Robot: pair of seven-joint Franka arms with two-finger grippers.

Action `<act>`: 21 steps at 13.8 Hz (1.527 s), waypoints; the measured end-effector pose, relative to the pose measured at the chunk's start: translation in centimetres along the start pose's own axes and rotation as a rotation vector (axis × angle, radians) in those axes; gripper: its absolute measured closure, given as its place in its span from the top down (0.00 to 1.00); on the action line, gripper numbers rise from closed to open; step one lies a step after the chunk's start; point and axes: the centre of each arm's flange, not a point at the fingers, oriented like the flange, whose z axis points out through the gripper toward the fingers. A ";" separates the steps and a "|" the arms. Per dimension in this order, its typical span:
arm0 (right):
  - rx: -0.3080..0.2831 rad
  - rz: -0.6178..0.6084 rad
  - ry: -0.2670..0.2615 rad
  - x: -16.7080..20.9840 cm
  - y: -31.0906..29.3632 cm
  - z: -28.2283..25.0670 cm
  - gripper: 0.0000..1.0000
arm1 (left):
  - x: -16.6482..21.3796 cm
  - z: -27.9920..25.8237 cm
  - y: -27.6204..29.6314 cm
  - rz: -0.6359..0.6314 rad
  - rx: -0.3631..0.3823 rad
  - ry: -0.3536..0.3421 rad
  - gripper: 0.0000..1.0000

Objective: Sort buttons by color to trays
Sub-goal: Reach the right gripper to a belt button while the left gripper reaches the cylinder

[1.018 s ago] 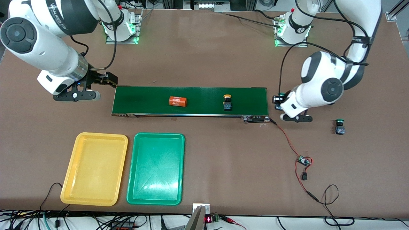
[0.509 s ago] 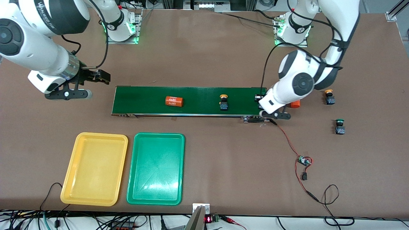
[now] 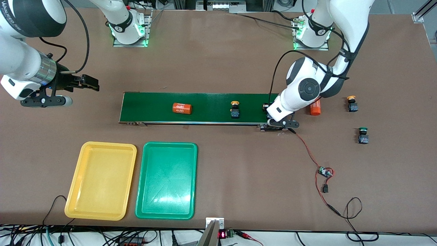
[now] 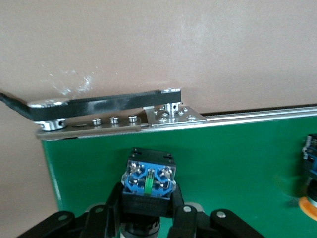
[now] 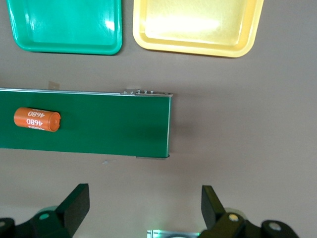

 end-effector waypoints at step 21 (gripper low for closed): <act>0.091 0.118 0.139 -4.7 -24.3 18.0 1.00 | 1.9 -9.0 -15.0 -0.233 0.033 -0.072 1.00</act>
